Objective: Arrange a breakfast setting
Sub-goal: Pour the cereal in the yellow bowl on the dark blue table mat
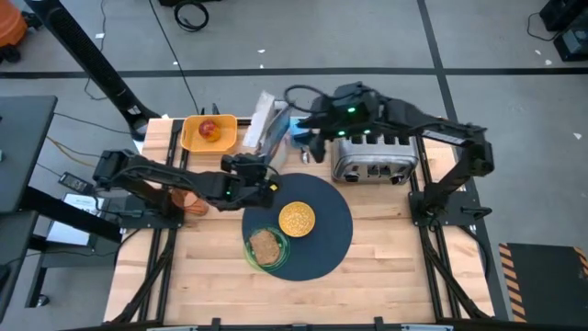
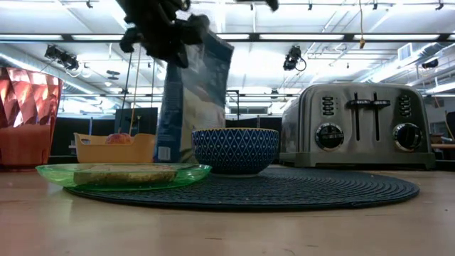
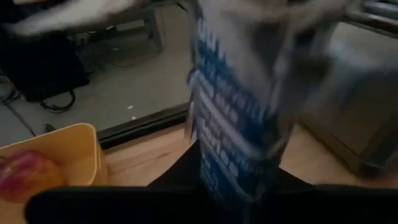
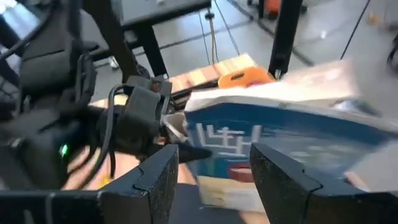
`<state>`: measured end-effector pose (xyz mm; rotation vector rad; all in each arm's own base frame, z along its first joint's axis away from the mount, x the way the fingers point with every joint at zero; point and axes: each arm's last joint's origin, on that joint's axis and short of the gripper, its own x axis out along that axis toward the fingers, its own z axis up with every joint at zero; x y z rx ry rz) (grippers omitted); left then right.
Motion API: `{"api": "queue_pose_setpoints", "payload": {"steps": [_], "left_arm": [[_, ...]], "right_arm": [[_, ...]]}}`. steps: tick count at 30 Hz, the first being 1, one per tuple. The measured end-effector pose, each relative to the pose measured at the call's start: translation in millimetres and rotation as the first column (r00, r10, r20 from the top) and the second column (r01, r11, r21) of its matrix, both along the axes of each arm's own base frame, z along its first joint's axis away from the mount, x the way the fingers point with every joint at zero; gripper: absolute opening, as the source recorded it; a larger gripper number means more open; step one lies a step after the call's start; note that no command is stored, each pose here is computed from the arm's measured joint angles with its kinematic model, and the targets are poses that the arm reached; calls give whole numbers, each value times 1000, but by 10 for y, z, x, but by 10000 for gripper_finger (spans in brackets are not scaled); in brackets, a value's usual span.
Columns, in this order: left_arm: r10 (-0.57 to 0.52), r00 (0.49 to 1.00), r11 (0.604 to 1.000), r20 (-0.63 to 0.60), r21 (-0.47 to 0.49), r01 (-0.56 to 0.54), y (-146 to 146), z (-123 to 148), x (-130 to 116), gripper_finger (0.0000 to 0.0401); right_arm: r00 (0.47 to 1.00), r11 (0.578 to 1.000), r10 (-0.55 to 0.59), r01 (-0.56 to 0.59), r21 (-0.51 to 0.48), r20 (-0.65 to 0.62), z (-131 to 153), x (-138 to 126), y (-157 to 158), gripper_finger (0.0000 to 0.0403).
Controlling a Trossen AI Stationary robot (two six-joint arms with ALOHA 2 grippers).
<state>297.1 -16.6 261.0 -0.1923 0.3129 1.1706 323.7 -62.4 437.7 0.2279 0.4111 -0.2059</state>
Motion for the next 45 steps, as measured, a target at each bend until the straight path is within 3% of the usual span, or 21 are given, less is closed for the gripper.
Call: {"api": "queue_pose_setpoints", "payload": {"steps": [6,12,17,25,28,35,38,45], "left_arm": [[-108,987,993,-121,-58,101,-4,130,-172,43],[-213,957,974,-199,-117,193,5,256,-332,42],[-288,923,953,-256,-168,251,-4,330,-481,41],[-388,878,916,-282,-223,333,-25,434,-642,41],[-400,873,910,-279,-232,343,-19,468,-692,41],[-404,871,907,-279,-245,342,-13,483,-738,41],[-406,869,906,-282,-248,343,-11,489,-754,41],[-415,859,903,-300,-254,347,-11,485,-767,41]], "right_arm": [[997,991,44,-52,-120,-67,159,-386,32,226],[975,979,59,-98,-177,-214,-9,-498,-40,274],[953,962,139,-194,-190,-269,-416,-335,-135,315],[977,938,168,-200,-284,-133,-1149,-16,-493,343],[974,947,183,-211,-241,-132,-1406,97,-719,347],[967,944,222,-246,-221,-126,-1845,292,-1170,348],[955,935,285,-296,-195,-80,-2012,349,-1302,348],[918,897,388,-356,-261,83,-2163,536,-1406,331]]}}
